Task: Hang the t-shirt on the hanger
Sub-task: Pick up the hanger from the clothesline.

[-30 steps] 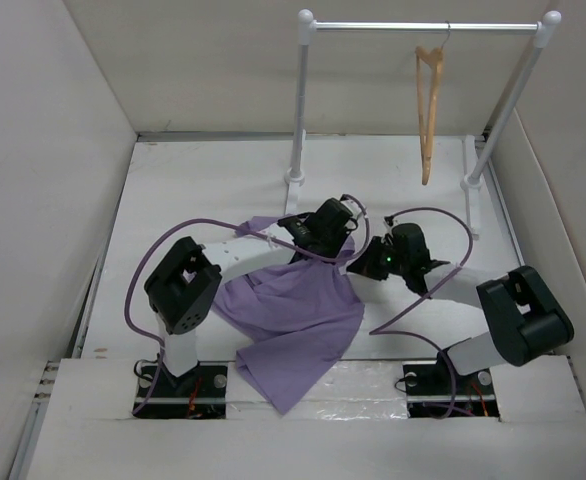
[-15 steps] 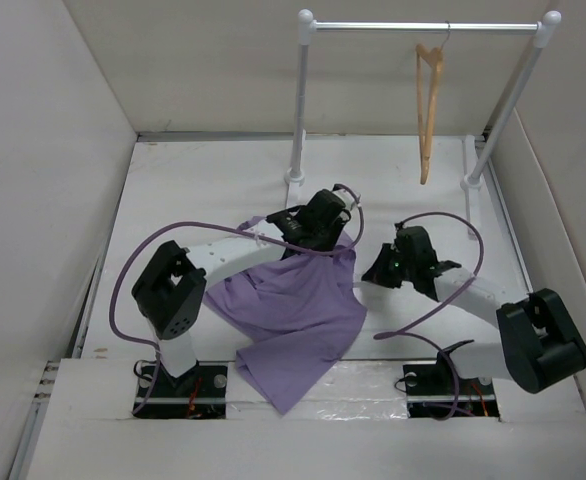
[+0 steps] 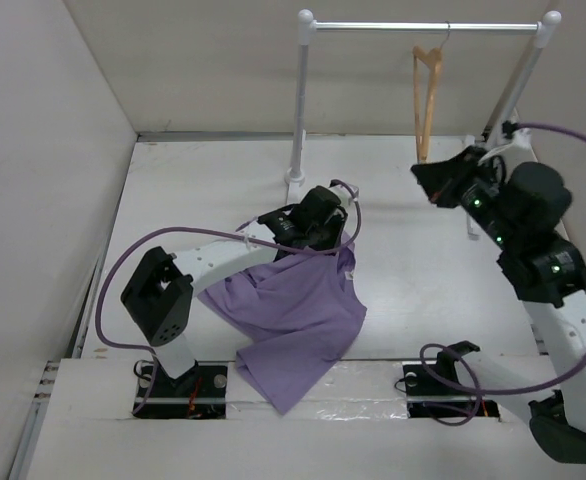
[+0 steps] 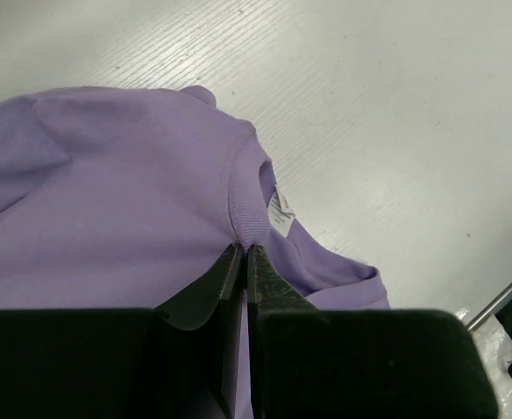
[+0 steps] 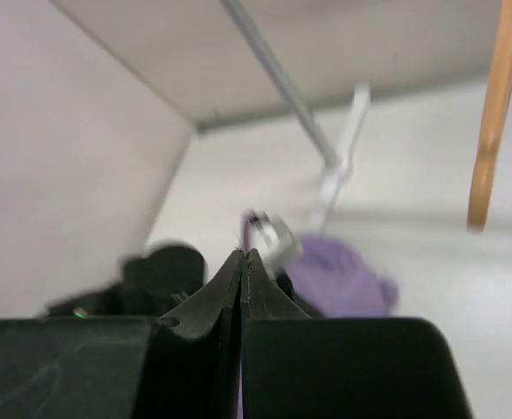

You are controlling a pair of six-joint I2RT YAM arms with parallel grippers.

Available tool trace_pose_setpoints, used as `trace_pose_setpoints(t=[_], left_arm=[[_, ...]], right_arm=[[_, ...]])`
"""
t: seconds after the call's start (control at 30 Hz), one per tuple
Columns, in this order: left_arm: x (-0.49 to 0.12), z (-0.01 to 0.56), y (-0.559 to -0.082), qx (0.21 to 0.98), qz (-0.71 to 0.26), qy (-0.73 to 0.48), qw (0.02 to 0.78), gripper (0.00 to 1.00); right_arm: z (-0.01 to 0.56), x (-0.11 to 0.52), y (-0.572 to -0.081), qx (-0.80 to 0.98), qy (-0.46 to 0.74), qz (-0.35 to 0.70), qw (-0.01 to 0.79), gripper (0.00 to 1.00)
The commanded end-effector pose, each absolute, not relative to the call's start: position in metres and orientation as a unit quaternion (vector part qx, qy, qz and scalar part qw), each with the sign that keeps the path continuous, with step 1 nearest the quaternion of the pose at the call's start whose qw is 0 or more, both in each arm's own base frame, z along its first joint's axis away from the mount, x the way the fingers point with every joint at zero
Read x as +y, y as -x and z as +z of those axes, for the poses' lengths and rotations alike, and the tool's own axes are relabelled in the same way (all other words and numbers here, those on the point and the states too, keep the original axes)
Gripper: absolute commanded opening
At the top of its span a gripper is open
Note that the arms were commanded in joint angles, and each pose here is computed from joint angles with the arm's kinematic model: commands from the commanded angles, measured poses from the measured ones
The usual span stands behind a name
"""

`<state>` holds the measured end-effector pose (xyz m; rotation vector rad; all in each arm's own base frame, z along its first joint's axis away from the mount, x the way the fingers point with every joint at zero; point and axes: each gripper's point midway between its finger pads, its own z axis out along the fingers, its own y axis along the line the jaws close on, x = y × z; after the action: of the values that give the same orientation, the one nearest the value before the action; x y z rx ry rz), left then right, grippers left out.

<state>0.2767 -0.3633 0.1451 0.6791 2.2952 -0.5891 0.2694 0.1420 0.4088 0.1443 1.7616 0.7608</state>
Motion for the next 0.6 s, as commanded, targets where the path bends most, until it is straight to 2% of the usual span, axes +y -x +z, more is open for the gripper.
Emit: trace_pose_setpoints(t=[0.0, 0.03, 0.1, 0.13, 0.17, 0.2, 0.23, 0.27, 0.3, 0.4, 0.57], left_arm=[[-0.370, 0.181, -0.272, 0.858, -0.275, -0.248, 0.357, 0.00], [-0.370, 0.180, -0.272, 0.858, -0.275, -0.248, 0.356, 0.00], [-0.368, 0.184, -0.272, 0.855, -0.276, -0.247, 0.362, 0.00], [-0.368, 0.185, -0.272, 0.855, -0.276, -0.246, 0.364, 0.00], [-0.368, 0.188, -0.272, 0.853, -0.277, -0.247, 0.367, 0.00], [-0.368, 0.188, -0.272, 0.853, -0.278, -0.247, 0.367, 0.00], [-0.367, 0.188, -0.271, 0.852, -0.278, -0.249, 0.367, 0.00], [-0.369, 0.191, -0.271, 0.848, -0.285, -0.249, 0.371, 0.00], [-0.369, 0.192, -0.270, 0.846, -0.288, -0.252, 0.371, 0.00], [-0.369, 0.189, -0.266, 0.844, -0.296, -0.254, 0.369, 0.00], [-0.369, 0.188, -0.261, 0.838, -0.305, -0.262, 0.368, 0.00]], right_arm=[[0.450, 0.112, -0.294, 0.733, -0.083, 0.237, 0.632, 0.00], [0.457, 0.098, -0.305, 0.727, -0.105, 0.203, 0.648, 0.01], [0.485, 0.083, -0.319, 0.710, -0.110, 0.165, 0.675, 0.11], [0.477, 0.074, -0.342, 0.720, -0.123, 0.131, 0.670, 0.35], [0.475, 0.070, -0.353, 0.728, -0.126, 0.110, 0.665, 0.52], [0.493, 0.066, -0.356, 0.718, -0.119, 0.094, 0.680, 0.65], [0.478, 0.060, -0.378, 0.730, -0.132, 0.054, 0.668, 0.79], [0.479, 0.056, -0.387, 0.728, -0.135, 0.038, 0.671, 0.85], [0.477, 0.051, -0.395, 0.729, -0.133, 0.017, 0.671, 0.88], [0.465, 0.042, -0.426, 0.738, -0.138, -0.014, 0.660, 0.89], [0.451, 0.030, -0.459, 0.752, -0.140, -0.052, 0.642, 0.83]])
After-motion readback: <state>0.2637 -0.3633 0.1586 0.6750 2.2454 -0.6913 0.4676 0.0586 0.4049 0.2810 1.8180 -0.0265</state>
